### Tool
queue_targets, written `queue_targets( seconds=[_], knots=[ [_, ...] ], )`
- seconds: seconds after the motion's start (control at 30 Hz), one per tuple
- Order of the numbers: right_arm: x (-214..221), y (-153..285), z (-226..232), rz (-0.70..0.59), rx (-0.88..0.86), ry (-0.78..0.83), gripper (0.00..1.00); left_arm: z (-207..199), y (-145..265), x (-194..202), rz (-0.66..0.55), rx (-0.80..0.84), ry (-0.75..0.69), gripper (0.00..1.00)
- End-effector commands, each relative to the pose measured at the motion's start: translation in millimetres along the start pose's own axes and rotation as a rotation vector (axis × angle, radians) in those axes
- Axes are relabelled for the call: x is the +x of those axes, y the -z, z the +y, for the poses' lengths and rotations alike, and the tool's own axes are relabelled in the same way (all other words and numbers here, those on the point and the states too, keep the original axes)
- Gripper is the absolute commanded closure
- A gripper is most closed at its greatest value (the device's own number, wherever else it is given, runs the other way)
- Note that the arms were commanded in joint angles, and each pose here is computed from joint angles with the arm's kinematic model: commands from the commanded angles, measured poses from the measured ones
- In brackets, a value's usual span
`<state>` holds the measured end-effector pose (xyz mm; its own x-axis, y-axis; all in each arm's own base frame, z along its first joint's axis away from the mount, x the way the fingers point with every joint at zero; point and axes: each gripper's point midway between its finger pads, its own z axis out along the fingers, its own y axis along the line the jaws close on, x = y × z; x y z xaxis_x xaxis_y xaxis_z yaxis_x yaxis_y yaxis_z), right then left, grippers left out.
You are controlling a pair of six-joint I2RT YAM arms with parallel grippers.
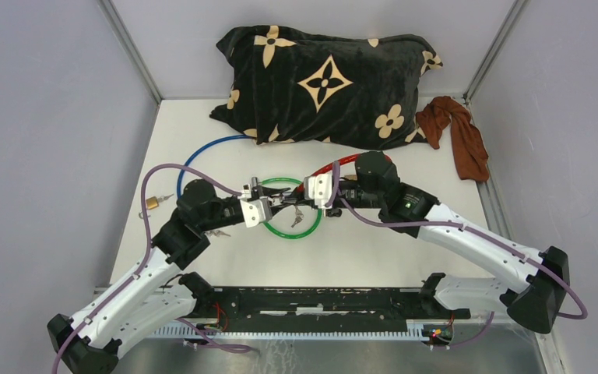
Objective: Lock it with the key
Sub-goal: Lock the lock.
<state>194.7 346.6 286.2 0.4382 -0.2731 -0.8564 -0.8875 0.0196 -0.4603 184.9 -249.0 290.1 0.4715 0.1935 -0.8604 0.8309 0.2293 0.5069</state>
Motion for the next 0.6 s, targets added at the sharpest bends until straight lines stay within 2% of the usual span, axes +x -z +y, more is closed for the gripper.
queue_targets(
  seconds=[0.0, 0.1, 0.2, 0.4, 0.57],
  knots=[
    [-50, 14, -35, -0.159, 0.187, 0.08, 1.0, 17, 1, -45, -0.134, -0.038, -0.117, 0.98],
    [-56, 23, -38, -0.174, 0.236, 0.115, 1.0, 14, 0, -40, -0.127, -0.028, -0.123, 0.98],
    [-56, 25, -37, -0.154, 0.248, 0.141, 1.0, 11, 0, -38, -0.127, -0.015, -0.135, 0.75],
    [-45, 20, -34, -0.081, 0.246, 0.158, 1.0, 9, -1, -35, -0.125, -0.005, -0.152, 0.46],
    [-37, 22, -36, -0.034, 0.262, 0.165, 1.0, 17, 3, -34, -0.102, -0.048, -0.176, 0.3]
  ],
)
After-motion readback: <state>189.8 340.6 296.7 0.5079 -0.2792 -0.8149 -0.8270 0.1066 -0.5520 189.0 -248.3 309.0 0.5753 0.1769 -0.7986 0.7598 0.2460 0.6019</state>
